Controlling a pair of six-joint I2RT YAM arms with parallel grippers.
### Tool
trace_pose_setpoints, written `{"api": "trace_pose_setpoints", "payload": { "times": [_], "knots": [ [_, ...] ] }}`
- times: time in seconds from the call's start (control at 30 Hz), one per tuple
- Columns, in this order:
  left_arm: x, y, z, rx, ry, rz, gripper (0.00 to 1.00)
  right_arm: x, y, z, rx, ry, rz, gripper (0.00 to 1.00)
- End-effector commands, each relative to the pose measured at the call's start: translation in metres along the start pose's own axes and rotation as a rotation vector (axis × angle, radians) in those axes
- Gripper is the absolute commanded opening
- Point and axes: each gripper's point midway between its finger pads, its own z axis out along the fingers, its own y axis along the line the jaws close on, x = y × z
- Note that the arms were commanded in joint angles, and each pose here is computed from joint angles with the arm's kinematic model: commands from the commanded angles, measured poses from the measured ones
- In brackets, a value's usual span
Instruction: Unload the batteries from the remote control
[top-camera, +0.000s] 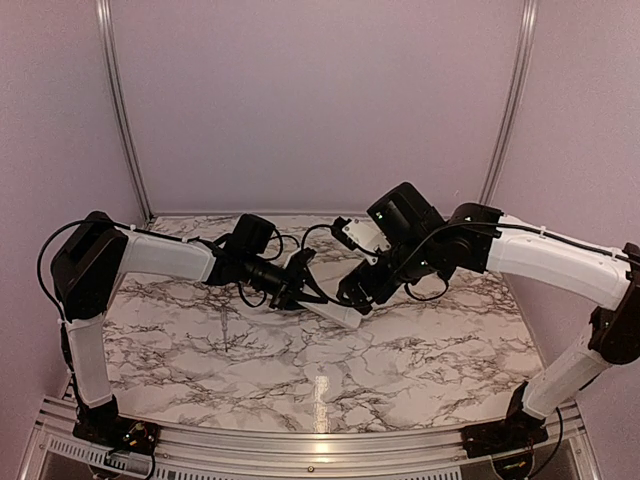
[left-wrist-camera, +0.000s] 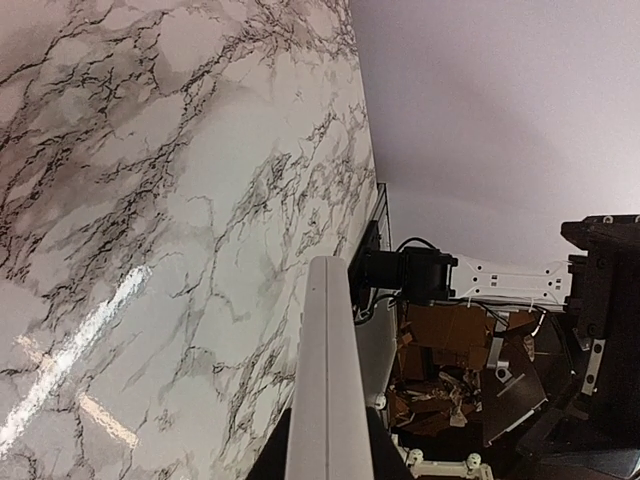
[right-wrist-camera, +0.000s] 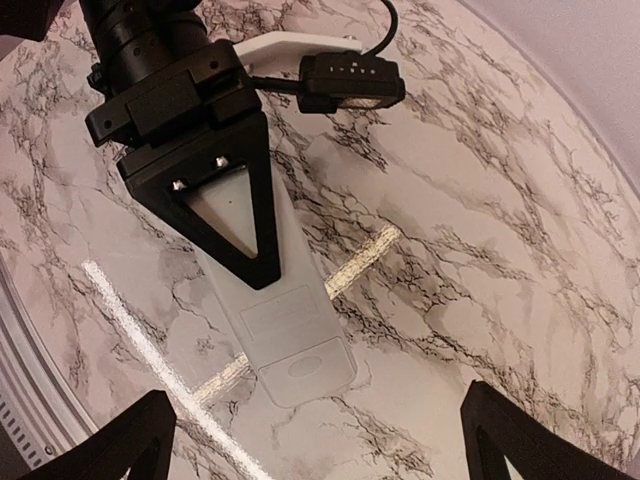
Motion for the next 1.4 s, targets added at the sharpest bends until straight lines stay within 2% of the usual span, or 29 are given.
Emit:
{"api": "trace_pose_setpoints", "payload": {
  "times": [0.0, 0.13, 0.3, 0.43, 0.57, 0.63, 0.77, 0.87, 1.37],
  "knots": [
    [-0.008, -0.002, -0.012, -0.045, -0.066, 0.015, 0.00, -0.015, -0.013, -0.013, 0.034, -0.063, 0.126, 0.98],
    [-0.018, -0.016, -0.019, -0.027, -0.128, 0.030, 0.00, -0.022, -0.035, -0.021, -0.003, -0.086, 0.281, 0.99],
    [-0.031, -0.060, -0.033, 0.099, -0.229, 0.074, 0.00, -0.042, -0.054, -0.047, -0.067, -0.163, 0.392, 0.98],
    [-0.038, -0.097, -0.046, 0.263, -0.287, 0.093, 0.00, -0.059, -0.060, -0.065, -0.125, -0.206, 0.457, 0.98],
    [-0.041, -0.121, -0.053, 0.395, -0.290, 0.079, 0.00, -0.065, -0.064, -0.075, -0.134, -0.205, 0.508, 0.99],
    [-0.041, -0.129, -0.056, 0.442, -0.285, 0.078, 0.00, -0.062, -0.075, -0.076, -0.144, -0.192, 0.587, 0.98],
    [-0.040, -0.137, -0.058, 0.486, -0.275, 0.086, 0.00, -0.053, -0.093, -0.088, -0.223, -0.214, 0.740, 0.98],
    [-0.040, -0.140, -0.059, 0.495, -0.270, 0.090, 0.00, -0.055, -0.099, -0.102, -0.282, -0.259, 0.785, 0.95],
    [-0.049, -0.142, -0.059, 0.544, -0.294, 0.060, 0.00, -0.069, -0.079, -0.095, -0.491, -0.238, 0.830, 0.83]
  ]
}}
